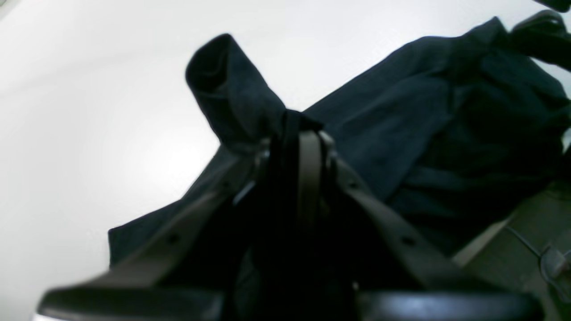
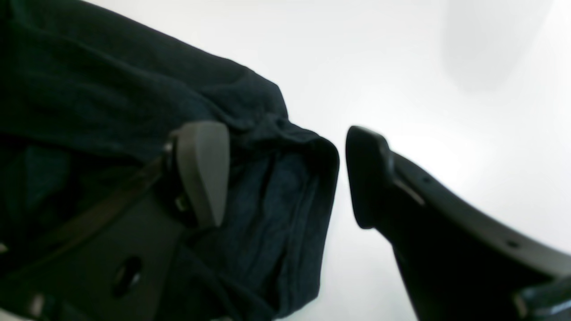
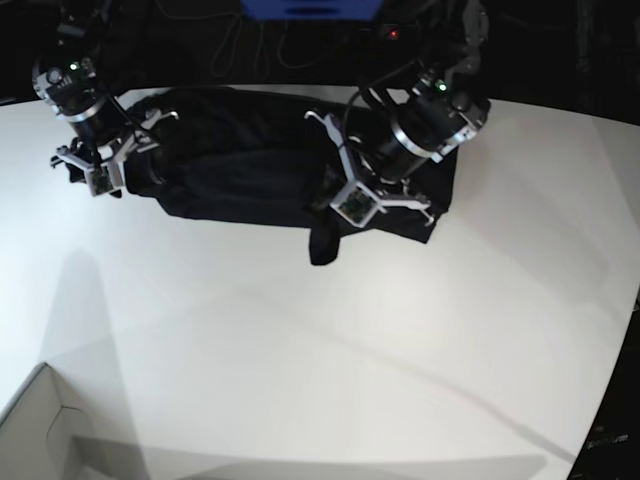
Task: Layout the t-shirt on the table in an organized manner, then fold the t-shirt properly
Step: 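Move the left gripper to the strip's middle and grasp the fabric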
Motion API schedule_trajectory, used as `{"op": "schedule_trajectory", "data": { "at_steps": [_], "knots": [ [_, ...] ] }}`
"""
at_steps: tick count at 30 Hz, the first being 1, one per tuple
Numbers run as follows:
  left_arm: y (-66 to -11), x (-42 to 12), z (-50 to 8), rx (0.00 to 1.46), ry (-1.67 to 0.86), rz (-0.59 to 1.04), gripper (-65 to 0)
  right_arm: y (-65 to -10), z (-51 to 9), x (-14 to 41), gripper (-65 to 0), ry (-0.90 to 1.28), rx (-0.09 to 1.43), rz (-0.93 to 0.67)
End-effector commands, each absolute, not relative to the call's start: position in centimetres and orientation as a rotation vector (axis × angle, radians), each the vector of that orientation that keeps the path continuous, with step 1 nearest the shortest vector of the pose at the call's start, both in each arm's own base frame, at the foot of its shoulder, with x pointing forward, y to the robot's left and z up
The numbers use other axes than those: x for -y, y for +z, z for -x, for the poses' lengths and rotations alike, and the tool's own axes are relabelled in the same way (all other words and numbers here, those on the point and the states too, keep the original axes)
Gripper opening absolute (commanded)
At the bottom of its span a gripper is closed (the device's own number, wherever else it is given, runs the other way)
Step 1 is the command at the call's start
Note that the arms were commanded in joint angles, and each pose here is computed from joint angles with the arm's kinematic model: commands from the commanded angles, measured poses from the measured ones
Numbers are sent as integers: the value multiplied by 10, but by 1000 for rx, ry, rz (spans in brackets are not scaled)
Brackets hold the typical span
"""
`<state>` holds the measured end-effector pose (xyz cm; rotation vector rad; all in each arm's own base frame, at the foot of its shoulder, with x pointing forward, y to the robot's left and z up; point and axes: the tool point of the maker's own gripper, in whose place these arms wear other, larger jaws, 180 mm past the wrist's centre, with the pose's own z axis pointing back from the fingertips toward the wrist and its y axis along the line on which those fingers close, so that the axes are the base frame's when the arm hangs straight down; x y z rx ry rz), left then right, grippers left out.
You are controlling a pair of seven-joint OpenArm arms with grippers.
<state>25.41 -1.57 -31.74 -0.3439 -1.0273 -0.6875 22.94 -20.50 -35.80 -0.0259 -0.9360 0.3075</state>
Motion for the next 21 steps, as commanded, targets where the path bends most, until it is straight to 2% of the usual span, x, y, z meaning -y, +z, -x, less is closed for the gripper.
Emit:
{"op": "schedule_trajectory", "data": {
  "at_steps": [1, 21],
  "knots": [
    [-304, 19, -259, 1081, -682, 364, -650, -345, -236, 205, -236, 314, 986, 29],
    [-315, 19, -262, 1050, -696, 361, -650, -344, -238, 205, -236, 313, 994, 29]
  ]
}}
